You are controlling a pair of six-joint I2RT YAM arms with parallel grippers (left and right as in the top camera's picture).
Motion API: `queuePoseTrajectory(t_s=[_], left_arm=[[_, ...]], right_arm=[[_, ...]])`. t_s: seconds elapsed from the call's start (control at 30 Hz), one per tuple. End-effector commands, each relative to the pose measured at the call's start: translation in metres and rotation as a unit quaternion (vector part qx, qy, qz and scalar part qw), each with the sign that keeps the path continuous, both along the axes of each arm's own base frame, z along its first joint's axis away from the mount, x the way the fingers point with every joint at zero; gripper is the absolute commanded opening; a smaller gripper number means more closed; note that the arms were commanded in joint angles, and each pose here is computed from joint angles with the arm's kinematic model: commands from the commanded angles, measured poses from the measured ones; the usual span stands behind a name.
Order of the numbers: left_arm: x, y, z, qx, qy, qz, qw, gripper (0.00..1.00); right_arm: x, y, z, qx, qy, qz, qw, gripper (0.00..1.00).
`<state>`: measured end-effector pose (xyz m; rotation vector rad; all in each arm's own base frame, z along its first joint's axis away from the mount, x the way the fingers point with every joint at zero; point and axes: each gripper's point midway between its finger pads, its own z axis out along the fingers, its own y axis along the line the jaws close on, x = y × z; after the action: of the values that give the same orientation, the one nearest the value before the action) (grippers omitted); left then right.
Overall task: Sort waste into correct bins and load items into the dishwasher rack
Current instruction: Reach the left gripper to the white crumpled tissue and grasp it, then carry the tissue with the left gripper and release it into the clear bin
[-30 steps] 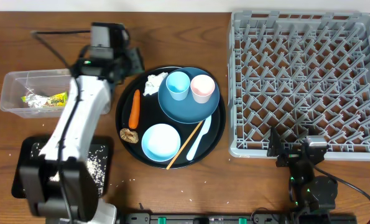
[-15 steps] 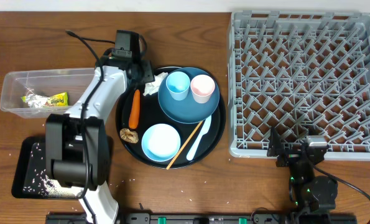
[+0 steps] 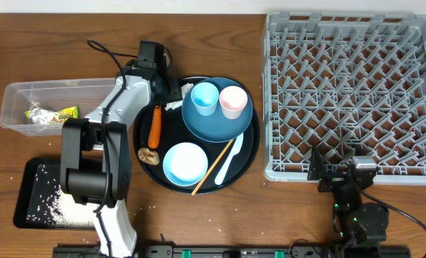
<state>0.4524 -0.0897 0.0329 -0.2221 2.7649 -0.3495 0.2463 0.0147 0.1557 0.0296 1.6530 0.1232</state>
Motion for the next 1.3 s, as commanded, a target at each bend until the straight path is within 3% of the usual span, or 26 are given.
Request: queuePoseTrajectory(t_s=[0.0, 0.5, 0.7, 0.87, 1.27], left_arm=[[0.001, -0.002, -0.002, -0.003, 0.001, -0.005, 1.0, 0.35], [-0.008, 0.001, -0.018, 0.003, 0.007, -0.003, 1.0, 0.34], [-0.009, 0.001, -0.018, 0.003, 0.008, -0.003, 1.0, 0.08], [-0.007, 0.001, -0.015, 0.003, 0.003, -0.002, 1.0, 0.06], [0.004, 0.035, 0.106, -0.009, -0.109, 0.038, 0.993, 0.06]], right_arm=[[0.0, 0.004, -0.002, -0.005, 0.002, 0.009, 1.0, 0.99], [0.0, 0.004, -0.002, -0.005, 0.002, 0.009, 1.0, 0.99], [0.0, 0.004, -0.002, -0.005, 0.002, 0.009, 1.0, 0.99], [0.0, 0.004, -0.002, -0.005, 0.002, 0.009, 1.0, 0.99], [0.0, 0.004, -0.002, -0.005, 0.002, 0.009, 1.0, 0.99]])
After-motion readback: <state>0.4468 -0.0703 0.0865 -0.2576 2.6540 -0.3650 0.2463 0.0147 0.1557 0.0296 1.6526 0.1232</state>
